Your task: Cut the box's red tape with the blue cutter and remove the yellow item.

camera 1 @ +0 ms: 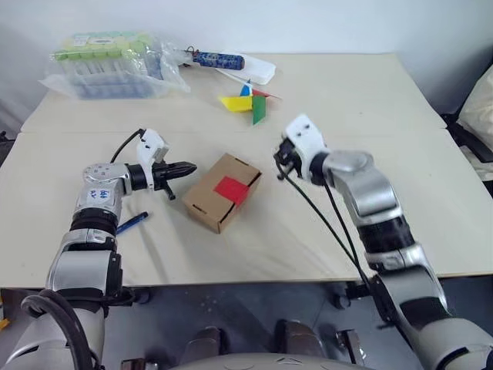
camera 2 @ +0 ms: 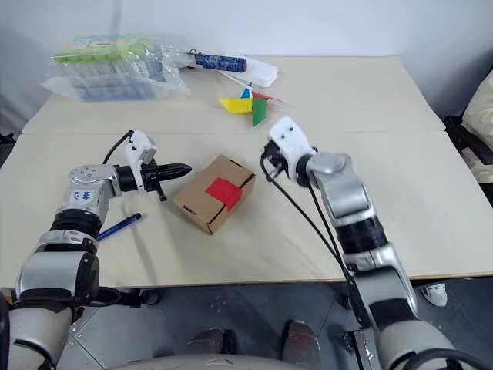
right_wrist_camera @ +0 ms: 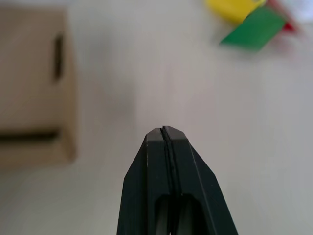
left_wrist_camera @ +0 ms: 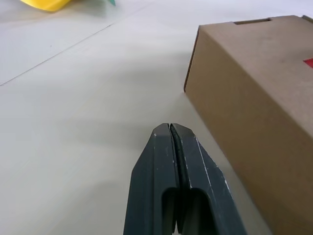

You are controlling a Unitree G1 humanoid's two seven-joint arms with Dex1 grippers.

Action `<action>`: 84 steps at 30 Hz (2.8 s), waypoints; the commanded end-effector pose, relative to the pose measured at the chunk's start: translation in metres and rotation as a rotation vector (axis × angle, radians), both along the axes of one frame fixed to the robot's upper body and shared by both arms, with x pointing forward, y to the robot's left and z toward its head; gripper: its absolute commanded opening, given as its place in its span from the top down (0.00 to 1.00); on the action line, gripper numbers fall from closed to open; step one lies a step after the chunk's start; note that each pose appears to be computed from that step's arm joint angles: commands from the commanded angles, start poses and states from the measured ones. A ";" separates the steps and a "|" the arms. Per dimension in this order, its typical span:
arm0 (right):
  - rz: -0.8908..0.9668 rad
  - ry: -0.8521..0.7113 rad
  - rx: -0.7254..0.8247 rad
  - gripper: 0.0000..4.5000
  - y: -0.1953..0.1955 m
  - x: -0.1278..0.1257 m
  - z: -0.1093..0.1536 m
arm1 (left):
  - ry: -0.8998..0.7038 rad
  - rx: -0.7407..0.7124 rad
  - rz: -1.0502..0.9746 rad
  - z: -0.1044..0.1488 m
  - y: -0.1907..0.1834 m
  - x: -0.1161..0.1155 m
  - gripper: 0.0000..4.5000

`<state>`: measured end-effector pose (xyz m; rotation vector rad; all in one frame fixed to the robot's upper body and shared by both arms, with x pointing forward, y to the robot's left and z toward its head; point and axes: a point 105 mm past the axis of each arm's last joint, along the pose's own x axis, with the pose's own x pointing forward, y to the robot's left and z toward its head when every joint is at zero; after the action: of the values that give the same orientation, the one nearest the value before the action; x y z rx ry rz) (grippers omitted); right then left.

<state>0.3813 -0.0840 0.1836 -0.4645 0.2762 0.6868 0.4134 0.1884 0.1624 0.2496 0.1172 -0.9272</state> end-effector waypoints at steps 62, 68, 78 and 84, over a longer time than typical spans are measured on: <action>-0.161 0.298 -0.013 1.00 -0.024 -0.071 -0.032 | -0.080 -0.033 0.030 0.018 -0.064 0.030 1.00; -0.163 0.284 0.039 1.00 -0.011 -0.065 -0.025 | -0.040 -0.019 -0.047 0.014 -0.078 0.025 1.00; -0.157 0.260 0.056 1.00 -0.005 -0.056 -0.010 | 0.009 0.037 -0.211 0.005 -0.086 0.009 1.00; -0.112 0.292 0.000 1.00 -0.013 -0.072 -0.022 | 0.004 0.060 -0.280 0.004 -0.092 0.002 1.00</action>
<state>0.3170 -0.1073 0.1530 -0.3275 0.6175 0.5859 0.4199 0.1089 0.1612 0.2936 0.1427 -1.1381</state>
